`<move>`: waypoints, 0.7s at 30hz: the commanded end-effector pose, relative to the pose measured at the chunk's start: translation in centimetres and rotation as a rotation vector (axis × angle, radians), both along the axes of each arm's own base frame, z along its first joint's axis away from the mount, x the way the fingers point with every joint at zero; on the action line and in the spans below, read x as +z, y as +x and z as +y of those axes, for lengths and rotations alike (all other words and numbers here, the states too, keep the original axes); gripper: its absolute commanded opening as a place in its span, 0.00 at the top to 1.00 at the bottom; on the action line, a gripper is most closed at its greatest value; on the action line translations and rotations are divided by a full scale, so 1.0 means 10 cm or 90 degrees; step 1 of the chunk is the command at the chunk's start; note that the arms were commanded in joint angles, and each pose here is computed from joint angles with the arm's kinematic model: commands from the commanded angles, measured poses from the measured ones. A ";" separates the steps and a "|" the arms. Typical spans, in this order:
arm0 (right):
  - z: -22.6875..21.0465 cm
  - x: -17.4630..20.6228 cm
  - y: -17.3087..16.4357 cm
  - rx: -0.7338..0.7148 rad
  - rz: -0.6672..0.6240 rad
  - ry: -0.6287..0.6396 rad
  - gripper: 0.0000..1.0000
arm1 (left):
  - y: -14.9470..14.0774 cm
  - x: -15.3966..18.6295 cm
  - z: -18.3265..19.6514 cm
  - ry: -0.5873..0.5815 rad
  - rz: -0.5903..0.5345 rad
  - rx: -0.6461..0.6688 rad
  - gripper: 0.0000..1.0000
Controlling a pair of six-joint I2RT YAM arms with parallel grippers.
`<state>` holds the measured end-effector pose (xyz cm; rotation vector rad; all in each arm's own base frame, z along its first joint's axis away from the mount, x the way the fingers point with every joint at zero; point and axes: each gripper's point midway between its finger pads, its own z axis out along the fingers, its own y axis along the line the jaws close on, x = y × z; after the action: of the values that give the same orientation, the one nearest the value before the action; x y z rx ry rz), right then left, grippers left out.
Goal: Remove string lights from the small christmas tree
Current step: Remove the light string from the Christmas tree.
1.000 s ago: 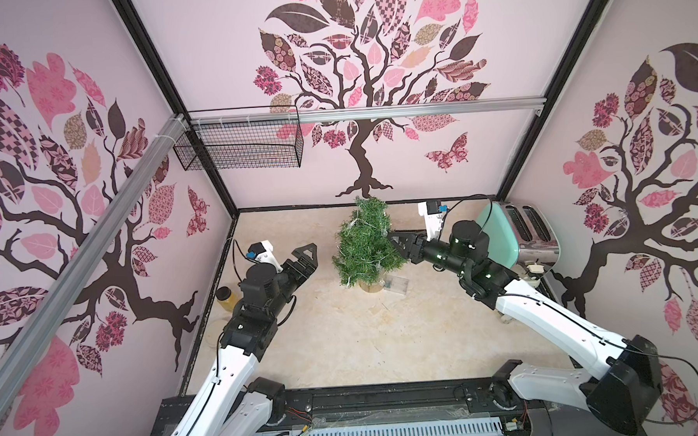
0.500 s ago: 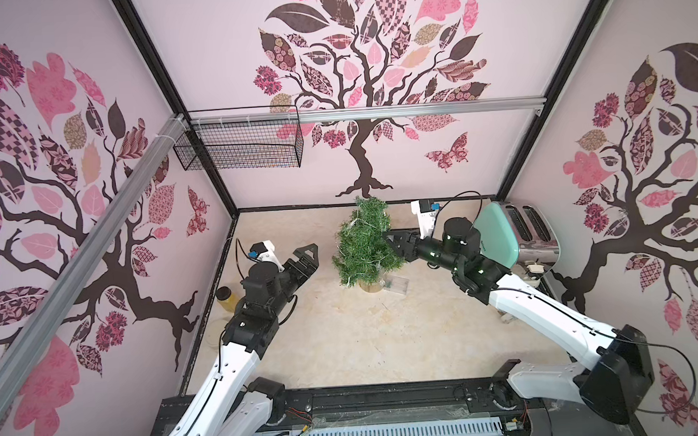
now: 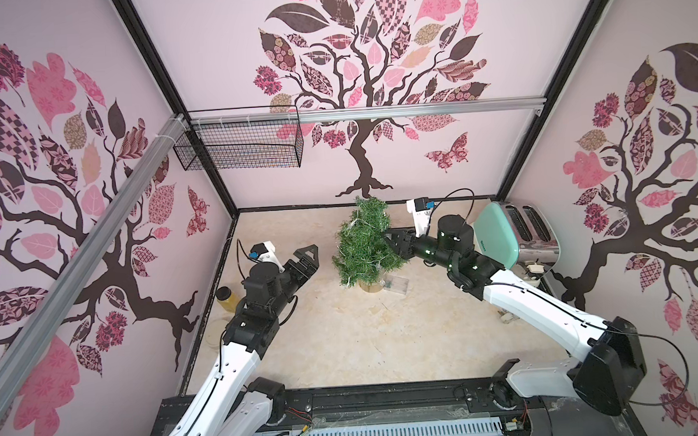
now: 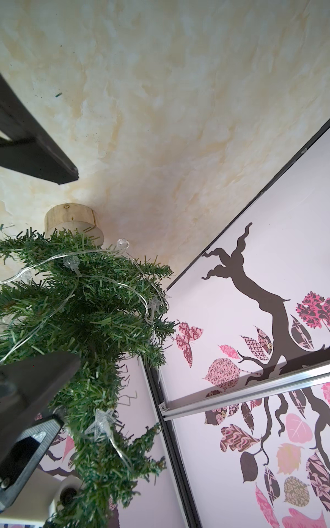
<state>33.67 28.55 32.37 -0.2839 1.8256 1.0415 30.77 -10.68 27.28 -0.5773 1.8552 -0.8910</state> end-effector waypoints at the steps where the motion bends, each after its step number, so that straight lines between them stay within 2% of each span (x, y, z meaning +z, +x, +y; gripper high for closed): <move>1: -0.01 0.23 0.00 -0.009 -0.026 0.006 0.74 | 0.00 -0.01 0.00 0.003 -0.004 0.001 0.02; 9: -0.18 0.40 0.01 -0.062 -0.046 -0.006 0.80 | -0.01 0.07 -0.01 -0.003 -0.014 -0.002 0.02; 21: -0.24 0.75 0.24 -0.092 -0.097 -0.085 0.81 | 0.00 0.28 -0.11 0.009 -0.044 -0.045 0.02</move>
<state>35.25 26.45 39.31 -0.2604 1.7406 0.8494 30.80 -11.23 27.82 -0.5446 1.8624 -0.9122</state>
